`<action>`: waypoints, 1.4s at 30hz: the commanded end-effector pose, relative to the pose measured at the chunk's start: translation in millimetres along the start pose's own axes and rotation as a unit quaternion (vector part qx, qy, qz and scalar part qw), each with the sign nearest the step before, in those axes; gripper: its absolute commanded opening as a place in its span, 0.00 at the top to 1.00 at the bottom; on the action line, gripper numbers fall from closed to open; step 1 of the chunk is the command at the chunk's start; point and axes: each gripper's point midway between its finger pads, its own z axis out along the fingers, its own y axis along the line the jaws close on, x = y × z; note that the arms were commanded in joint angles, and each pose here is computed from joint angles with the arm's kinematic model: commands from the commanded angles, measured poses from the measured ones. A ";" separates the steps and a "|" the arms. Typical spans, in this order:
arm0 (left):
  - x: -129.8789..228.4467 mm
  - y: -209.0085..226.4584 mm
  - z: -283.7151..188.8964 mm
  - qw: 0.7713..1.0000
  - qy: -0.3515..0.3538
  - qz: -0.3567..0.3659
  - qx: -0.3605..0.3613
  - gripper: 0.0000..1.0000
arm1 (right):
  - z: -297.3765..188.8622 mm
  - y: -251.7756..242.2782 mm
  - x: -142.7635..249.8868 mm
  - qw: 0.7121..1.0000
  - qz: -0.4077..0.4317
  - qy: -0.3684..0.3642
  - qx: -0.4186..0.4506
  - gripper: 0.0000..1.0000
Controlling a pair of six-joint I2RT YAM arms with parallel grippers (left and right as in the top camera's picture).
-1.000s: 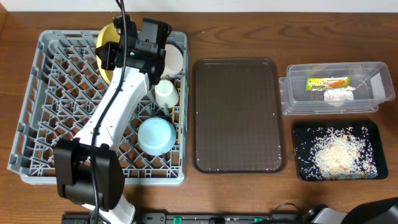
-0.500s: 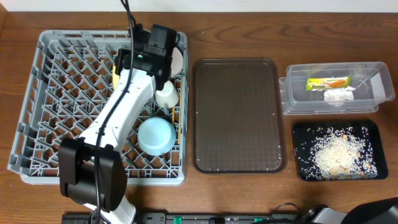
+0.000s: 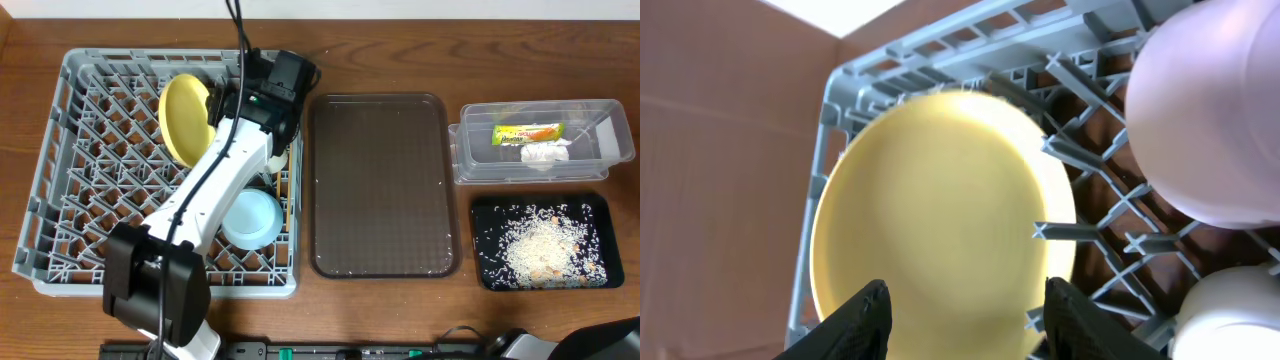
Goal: Sort waste into correct bins and load items into the dishwasher rack
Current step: 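Lower the yellow plate upright into the rack and release it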
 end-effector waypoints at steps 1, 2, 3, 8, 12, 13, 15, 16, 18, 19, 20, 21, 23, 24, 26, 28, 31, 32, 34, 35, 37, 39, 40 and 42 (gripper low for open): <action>-5.0 32.8 -13.9 0.993 -0.012 -0.110 0.034 0.48 | -1.8 -3.5 -1.8 1.000 0.012 -0.005 0.004 0.01; -5.2 36.8 -15.4 0.990 -0.010 -0.128 0.058 0.47 | -1.8 -3.5 -1.8 1.000 0.012 -0.005 0.004 0.01; -5.2 42.1 -17.0 0.984 -0.008 -0.153 0.087 0.47 | -1.7 -3.5 -1.7 1.000 0.012 -0.005 0.005 0.01; -4.0 74.8 -14.0 0.934 0.007 -0.280 0.224 0.40 | -1.8 -3.5 -1.8 1.000 0.012 -0.005 0.004 0.01; 5.9 94.8 7.1 0.898 0.031 -0.335 0.283 0.36 | -1.8 -3.5 -1.8 1.000 0.012 -0.005 0.004 0.01; 11.1 100.3 16.0 0.892 0.041 -0.347 0.286 0.36 | -1.8 -3.5 -1.8 1.000 0.012 -0.005 0.004 0.01; 24.0 111.7 35.0 0.886 0.063 -0.367 0.276 0.36 | -1.7 -3.5 -1.7 1.000 0.012 -0.005 0.005 0.01; 32.1 117.9 47.5 0.884 0.076 -0.378 0.266 0.44 | -1.7 -3.5 -1.7 1.000 0.012 -0.005 0.004 0.01; 43.2 123.9 64.4 0.880 0.095 -0.389 0.254 0.58 | -1.8 -3.6 -1.7 1.000 0.012 -0.005 0.005 0.01; 49.6 125.3 73.9 0.878 0.107 -0.394 0.249 0.62 | -1.8 -3.5 -1.8 1.000 0.012 -0.005 0.004 0.01; 54.4 125.2 81.5 0.877 0.116 -0.397 0.245 0.65 | -1.8 -3.5 -1.8 1.000 0.012 -0.005 0.004 0.01; 58.7 124.0 89.3 0.875 0.126 -0.399 0.243 0.67 | -1.8 -3.5 -1.8 1.000 0.012 -0.005 0.004 0.01; 63.5 117.6 101.1 0.873 0.140 -0.398 0.243 0.71 | -1.8 -3.5 -1.8 1.000 0.012 -0.005 0.004 0.01; 64.7 113.8 105.3 0.872 0.145 -0.397 0.245 0.73 | -1.8 -3.5 -1.8 1.000 0.012 -0.005 0.004 0.01; 64.3 104.1 108.8 0.869 0.151 -0.394 0.259 0.78 | -1.7 -3.6 -1.6 1.000 0.012 -0.005 0.005 0.01; 57.9 93.9 105.2 0.862 0.149 -0.392 0.286 0.80 | -1.8 -3.5 -1.8 1.000 0.012 -0.005 0.004 0.01; 43.8 81.7 95.7 0.850 0.134 -0.389 0.328 0.81 | -1.8 -3.5 -1.8 1.000 0.012 -0.005 0.004 0.01; 39.2 76.4 91.3 0.845 0.130 -0.388 0.346 0.81 | -1.8 -3.5 -1.8 1.000 0.012 -0.005 0.004 0.01; 31.9 66.7 82.4 0.833 0.126 -0.384 0.378 0.81 | -1.7 -3.5 -1.7 1.000 0.012 -0.005 0.004 0.01; 28.7 62.0 77.8 0.828 0.124 -0.382 0.392 0.81 | -1.7 -3.5 -1.7 1.000 0.012 -0.005 0.004 0.01; 22.1 52.8 68.1 0.816 0.121 -0.377 0.422 0.81 | -1.8 -3.5 -1.7 1.000 0.012 -0.005 0.004 0.01; 16.5 44.3 58.9 0.806 0.118 -0.370 0.446 0.81 | -1.7 -3.5 -1.7 1.000 0.012 -0.005 0.004 0.01; 14.7 41.1 55.8 0.804 0.117 -0.367 0.453 0.81 | -1.7 -3.5 -1.7 1.000 0.012 -0.005 0.004 0.01; 11.5 34.3 49.6 0.801 0.117 -0.360 0.464 0.81 | -1.7 -3.5 -1.7 1.000 0.012 -0.005 0.004 0.01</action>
